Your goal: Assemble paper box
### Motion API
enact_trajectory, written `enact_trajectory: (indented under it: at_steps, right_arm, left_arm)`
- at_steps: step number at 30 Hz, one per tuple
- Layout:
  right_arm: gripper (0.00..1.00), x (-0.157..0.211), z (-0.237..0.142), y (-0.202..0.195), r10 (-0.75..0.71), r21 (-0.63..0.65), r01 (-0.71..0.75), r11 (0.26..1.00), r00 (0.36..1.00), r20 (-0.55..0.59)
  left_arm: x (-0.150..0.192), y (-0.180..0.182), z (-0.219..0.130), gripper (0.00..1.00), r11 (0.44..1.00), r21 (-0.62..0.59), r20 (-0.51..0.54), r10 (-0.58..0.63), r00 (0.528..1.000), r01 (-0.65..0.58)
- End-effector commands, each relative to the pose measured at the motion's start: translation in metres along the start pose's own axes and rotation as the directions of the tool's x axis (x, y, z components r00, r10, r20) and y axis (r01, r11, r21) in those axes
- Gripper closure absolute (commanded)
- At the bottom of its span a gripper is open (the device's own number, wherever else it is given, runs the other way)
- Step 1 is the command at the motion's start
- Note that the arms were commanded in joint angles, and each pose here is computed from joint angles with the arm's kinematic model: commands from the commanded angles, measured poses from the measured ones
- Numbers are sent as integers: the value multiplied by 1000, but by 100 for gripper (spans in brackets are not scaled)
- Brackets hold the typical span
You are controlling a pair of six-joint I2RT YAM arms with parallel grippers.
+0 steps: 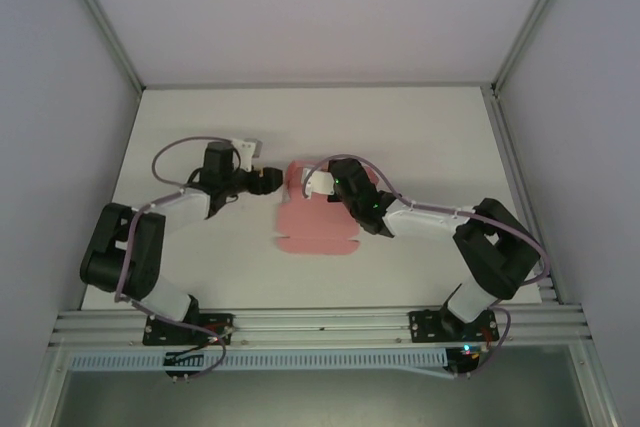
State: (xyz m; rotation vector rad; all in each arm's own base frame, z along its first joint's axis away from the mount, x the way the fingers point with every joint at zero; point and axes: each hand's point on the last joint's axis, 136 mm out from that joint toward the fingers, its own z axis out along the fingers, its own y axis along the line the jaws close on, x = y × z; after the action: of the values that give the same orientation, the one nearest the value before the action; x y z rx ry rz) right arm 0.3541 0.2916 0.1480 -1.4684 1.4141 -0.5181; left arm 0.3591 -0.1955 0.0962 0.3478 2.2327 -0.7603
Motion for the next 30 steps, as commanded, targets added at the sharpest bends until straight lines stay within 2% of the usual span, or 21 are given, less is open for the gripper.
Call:
enact_trajectory:
  at_steps: [1, 7, 10, 14, 19, 23, 26, 30]
  right_arm:
    - [96, 0, 0, -4, -28, 20, 28, 999, 999, -27]
    - [96, 1, -2, 7, -82, -6, 82, 997, 996, -35]
    - [98, 2, -2, 14, -139, 28, 141, 990, 989, -53]
    - [98, 0, -3, 21, -149, 22, 150, 988, 988, -48]
    - [99, -1, -4, 32, -187, 28, 189, 982, 981, -49]
    - [99, 4, -1, 46, -240, 30, 243, 969, 967, -87]
    - [100, 5, -1, 42, -222, 70, 230, 971, 970, -102]
    - [99, 3, -1, 46, -202, 24, 205, 978, 975, -96]
  left_arm:
    - [6, -24, -10, 29, 992, 80, 68, 91, 994, -96]
    - [19, -51, -7, 36, 969, 138, 119, 188, 975, -204]
    - [20, -52, -5, 39, 966, 140, 140, 196, 971, -215]
    - [23, -58, 0, 41, 956, 165, 163, 216, 963, -243]
    - [25, -54, 7, 48, 958, 135, 162, 229, 960, -252]
    - [29, -57, 6, 48, 954, 115, 185, 254, 949, -277]
    - [33, -54, 8, 47, 954, 83, 190, 269, 944, -289]
    - [38, -58, 16, 48, 950, 83, 184, 281, 942, -300]
